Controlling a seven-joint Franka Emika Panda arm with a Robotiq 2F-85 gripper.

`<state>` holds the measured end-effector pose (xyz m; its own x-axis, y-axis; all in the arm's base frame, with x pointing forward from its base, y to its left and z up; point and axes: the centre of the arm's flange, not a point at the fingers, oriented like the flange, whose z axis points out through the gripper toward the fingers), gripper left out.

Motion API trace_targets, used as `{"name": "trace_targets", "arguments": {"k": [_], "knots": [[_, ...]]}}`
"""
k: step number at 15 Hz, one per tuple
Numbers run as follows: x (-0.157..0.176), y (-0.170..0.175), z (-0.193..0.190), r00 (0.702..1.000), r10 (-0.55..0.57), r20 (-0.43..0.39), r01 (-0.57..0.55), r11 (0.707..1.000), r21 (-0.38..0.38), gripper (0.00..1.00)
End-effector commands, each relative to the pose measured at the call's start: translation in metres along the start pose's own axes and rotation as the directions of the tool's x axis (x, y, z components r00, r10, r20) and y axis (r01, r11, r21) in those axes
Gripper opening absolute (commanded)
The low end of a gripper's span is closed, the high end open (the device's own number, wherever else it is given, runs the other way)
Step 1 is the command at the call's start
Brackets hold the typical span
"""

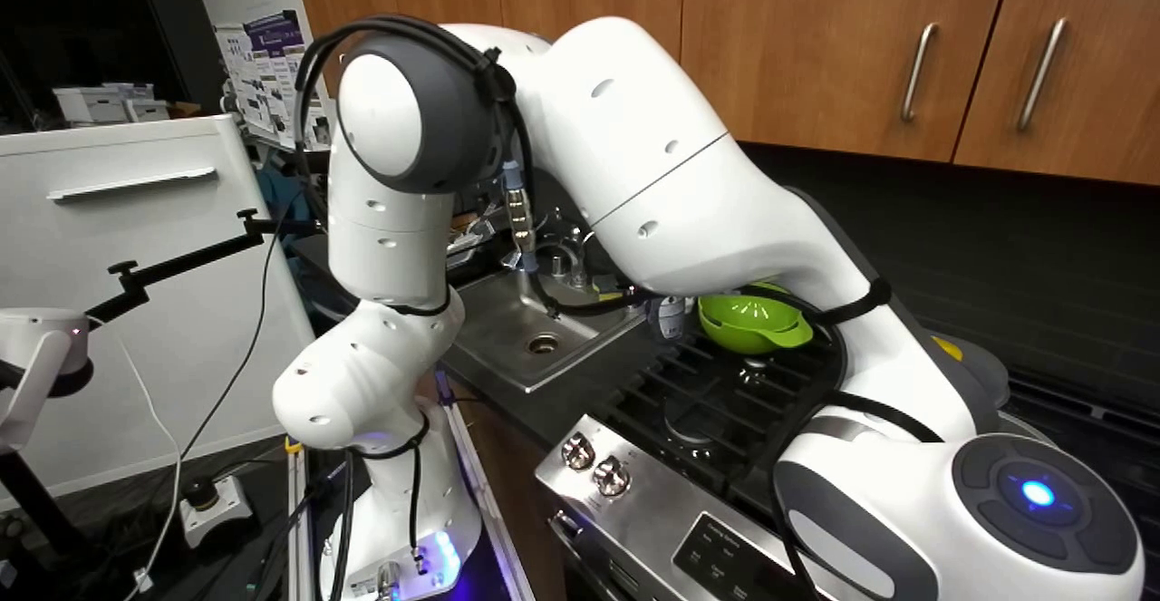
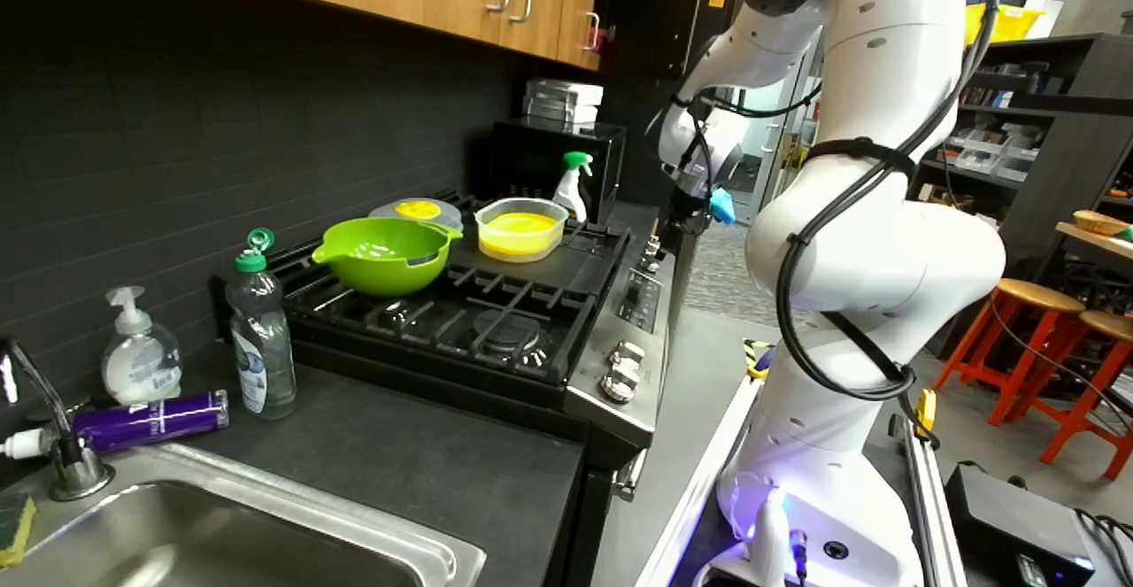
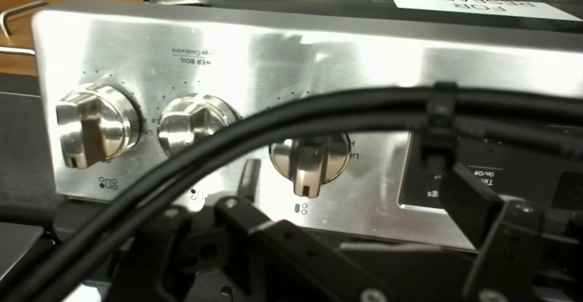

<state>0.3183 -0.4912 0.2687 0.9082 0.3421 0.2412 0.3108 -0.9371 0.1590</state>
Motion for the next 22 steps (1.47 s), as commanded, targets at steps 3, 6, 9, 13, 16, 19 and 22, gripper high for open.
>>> {"name": "trace_targets", "arguments": {"k": [3,6,9,13,16,19,22], "knots": [[0.002,0.001,0.008,1.0,0.026,0.008,-0.026,1.0,0.013,1.0],[0.002,-0.004,0.014,1.0,0.024,0.012,-0.024,0.999,0.021,1.0],[0.004,-0.008,0.018,1.0,0.014,0.011,-0.014,0.999,0.03,0.93],[0.006,-0.008,0.021,1.0,0.013,0.013,-0.014,1.0,0.028,0.55],[0.004,-0.001,0.019,1.0,0.025,0.01,-0.025,0.999,0.023,0.34],[0.001,0.004,0.019,0.999,0.038,0.009,-0.038,0.999,0.028,0.11],[0.0,0.008,0.023,0.998,0.055,0.014,-0.055,0.998,0.029,0.0]]}}
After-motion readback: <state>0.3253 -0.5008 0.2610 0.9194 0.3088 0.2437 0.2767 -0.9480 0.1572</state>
